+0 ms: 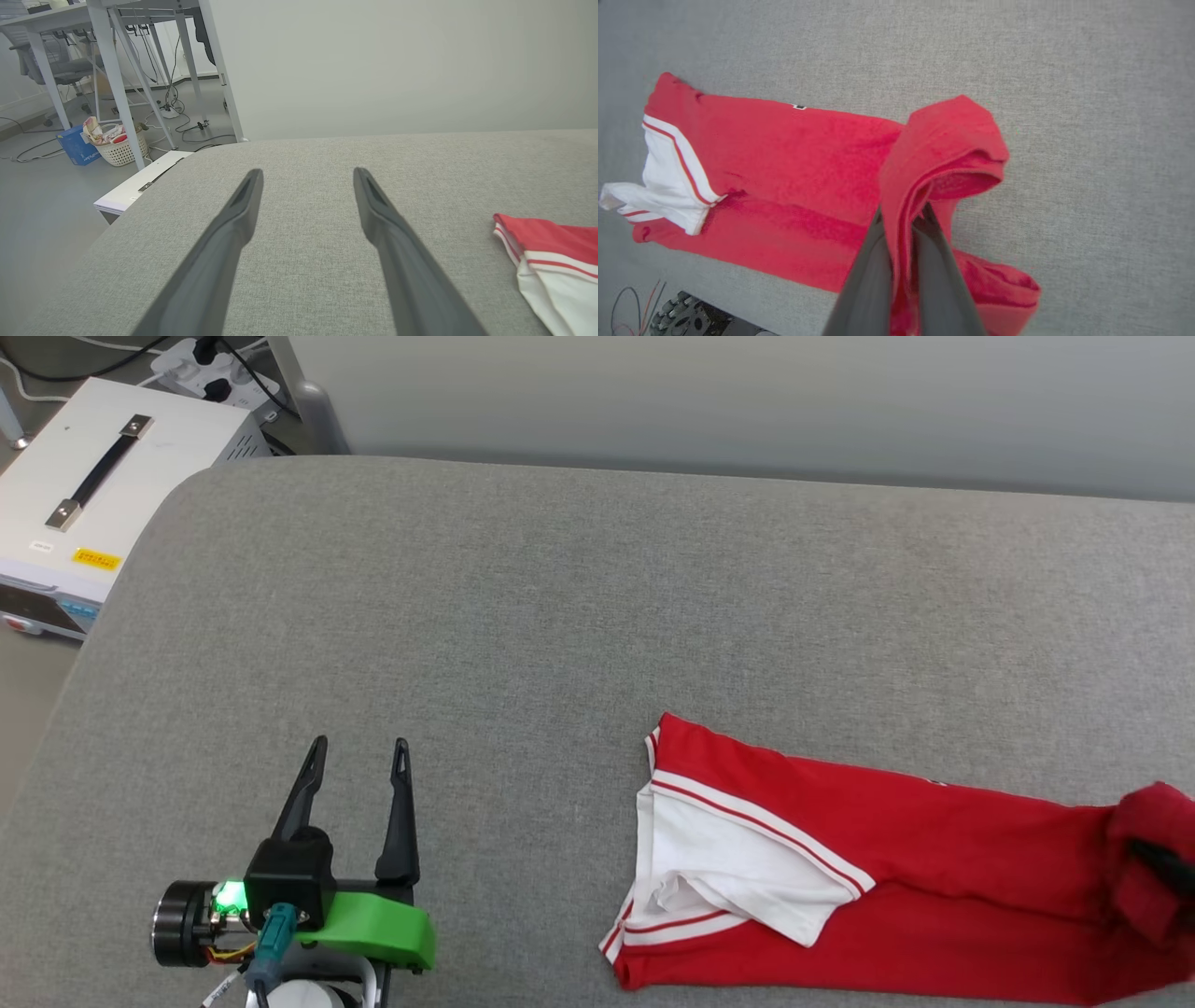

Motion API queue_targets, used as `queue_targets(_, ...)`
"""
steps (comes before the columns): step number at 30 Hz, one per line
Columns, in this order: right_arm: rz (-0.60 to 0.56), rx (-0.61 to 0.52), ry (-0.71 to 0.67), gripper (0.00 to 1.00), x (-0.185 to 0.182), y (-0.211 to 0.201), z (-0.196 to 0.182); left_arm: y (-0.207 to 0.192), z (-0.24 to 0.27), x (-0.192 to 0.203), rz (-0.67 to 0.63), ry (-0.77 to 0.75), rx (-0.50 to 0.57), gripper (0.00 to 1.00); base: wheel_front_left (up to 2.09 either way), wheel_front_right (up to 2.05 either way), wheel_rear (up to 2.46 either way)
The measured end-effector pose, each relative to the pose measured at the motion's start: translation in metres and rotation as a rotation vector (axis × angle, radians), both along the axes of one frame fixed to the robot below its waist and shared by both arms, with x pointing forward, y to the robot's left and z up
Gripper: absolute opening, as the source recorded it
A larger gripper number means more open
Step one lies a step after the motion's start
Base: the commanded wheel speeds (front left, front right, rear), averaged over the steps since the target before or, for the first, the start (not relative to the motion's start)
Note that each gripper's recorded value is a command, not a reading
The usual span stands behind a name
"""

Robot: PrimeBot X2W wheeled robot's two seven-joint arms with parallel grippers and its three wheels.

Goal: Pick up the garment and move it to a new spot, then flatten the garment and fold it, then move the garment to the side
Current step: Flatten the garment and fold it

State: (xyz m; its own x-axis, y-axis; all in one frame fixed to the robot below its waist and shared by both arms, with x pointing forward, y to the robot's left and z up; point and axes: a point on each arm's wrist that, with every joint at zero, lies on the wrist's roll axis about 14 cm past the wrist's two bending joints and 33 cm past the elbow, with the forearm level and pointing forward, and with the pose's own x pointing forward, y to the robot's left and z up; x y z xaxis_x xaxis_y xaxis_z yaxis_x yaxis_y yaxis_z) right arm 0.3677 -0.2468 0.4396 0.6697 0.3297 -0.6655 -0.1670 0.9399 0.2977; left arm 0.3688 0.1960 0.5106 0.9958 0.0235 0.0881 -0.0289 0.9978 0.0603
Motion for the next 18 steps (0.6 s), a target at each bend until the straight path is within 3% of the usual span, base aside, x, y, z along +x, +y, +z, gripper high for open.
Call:
queue_targets(10, 0.337, 0.094, -0.022, 0.0, -0.004, 0.116, 0.022, 0.0, -0.008, 0.0, 0.003, 0.026, 0.004, 1.0, 0.0, 0.0, 0.0)
queue_targets(18, 0.565, 0.057, -0.015, 0.0, 0.003, 0.187, 0.014, 0.003, -0.015, 0.001, 0.018, 0.045, -0.003, 1.0, 0.0, 0.0, 0.0)
